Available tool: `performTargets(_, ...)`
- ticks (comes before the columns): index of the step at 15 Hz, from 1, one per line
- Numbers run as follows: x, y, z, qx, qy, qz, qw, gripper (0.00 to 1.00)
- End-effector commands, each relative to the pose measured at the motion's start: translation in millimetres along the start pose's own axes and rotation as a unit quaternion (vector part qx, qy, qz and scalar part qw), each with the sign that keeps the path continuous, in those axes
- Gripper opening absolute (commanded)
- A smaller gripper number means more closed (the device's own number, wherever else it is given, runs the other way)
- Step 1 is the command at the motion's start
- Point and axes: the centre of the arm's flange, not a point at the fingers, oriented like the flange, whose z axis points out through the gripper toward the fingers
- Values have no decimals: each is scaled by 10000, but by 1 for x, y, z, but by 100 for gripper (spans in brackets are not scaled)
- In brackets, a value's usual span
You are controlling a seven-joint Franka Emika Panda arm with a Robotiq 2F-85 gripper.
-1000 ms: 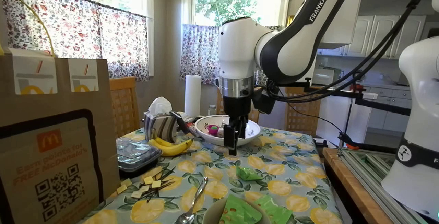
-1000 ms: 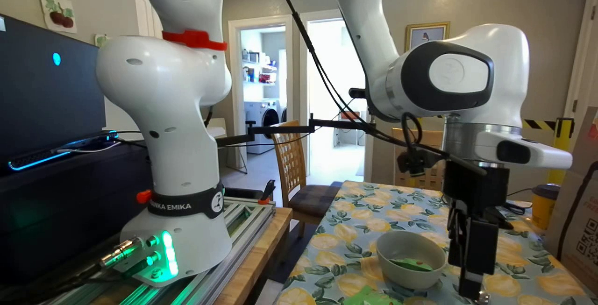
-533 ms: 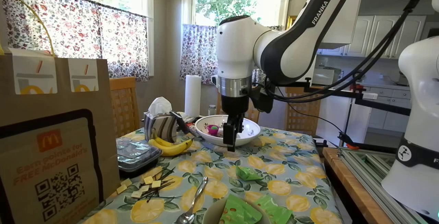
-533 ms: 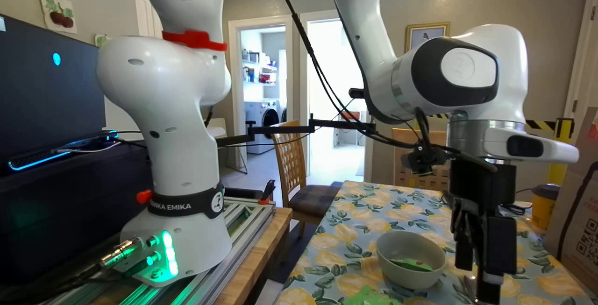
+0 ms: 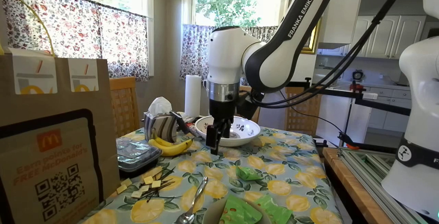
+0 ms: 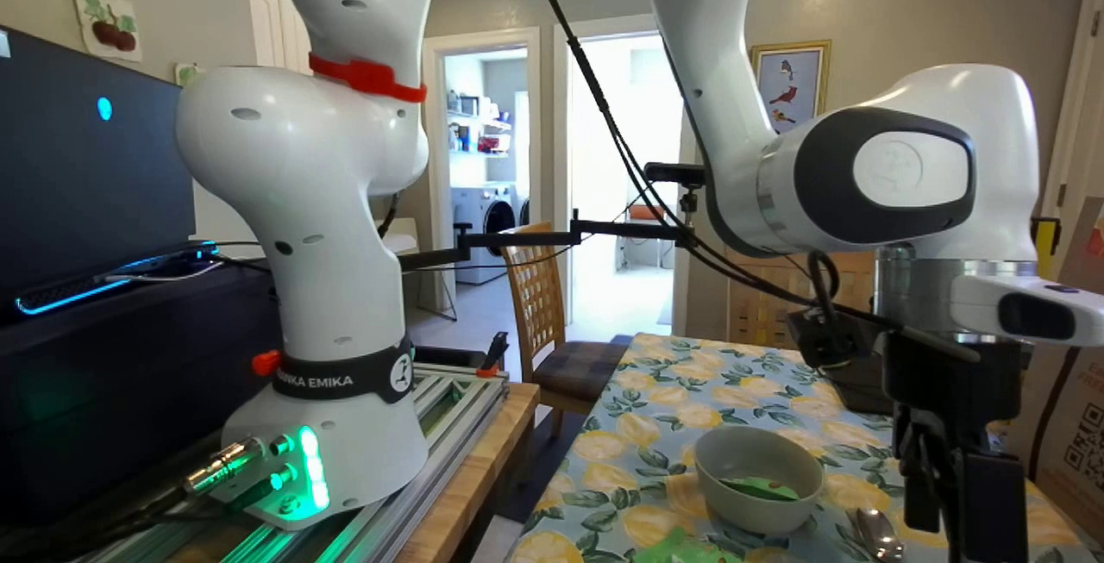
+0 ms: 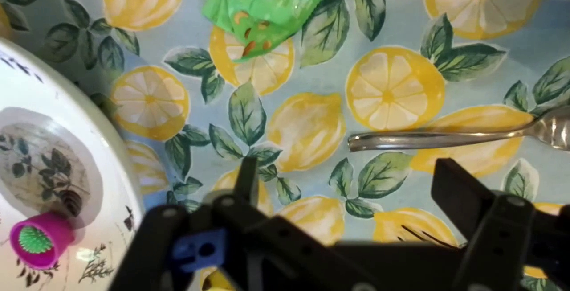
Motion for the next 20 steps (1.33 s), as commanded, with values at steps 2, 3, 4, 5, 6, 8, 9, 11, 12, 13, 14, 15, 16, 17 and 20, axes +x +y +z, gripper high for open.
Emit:
performTargets(2, -1, 4, -4, 13, 127, 232, 9996, 100)
performTargets(3, 5, 7, -3, 112, 141, 495, 9986, 100)
performTargets(4, 11, 10, -1, 186, 132, 737, 9970, 100)
performTargets(5, 17, 10, 3, 248, 125, 988, 9947, 100)
performTargets(6, 22, 8, 8, 323, 64, 1185, 9924, 100)
performTargets(8, 31, 1, 18, 449, -38, 1555, 9868, 100)
performTargets(9, 34, -2, 23, 511, -84, 1674, 9845, 100)
performTargets(11, 42, -13, 34, 581, -192, 1917, 9795, 100)
performTargets(12, 46, -19, 41, 611, -232, 2029, 9770, 100)
performTargets(13, 49, -25, 47, 620, -285, 2097, 9754, 100)
performTargets(14, 53, -32, 54, 629, -323, 2162, 9738, 100)
performTargets(15, 55, -38, 59, 648, -362, 2208, 9725, 100)
performTargets(16, 57, -45, 64, 663, -423, 2185, 9727, 100)
performTargets(17, 58, -51, 69, 651, -486, 2048, 9754, 100)
performTargets(20, 43, -47, 64, 620, -434, 1970, 9775, 100)
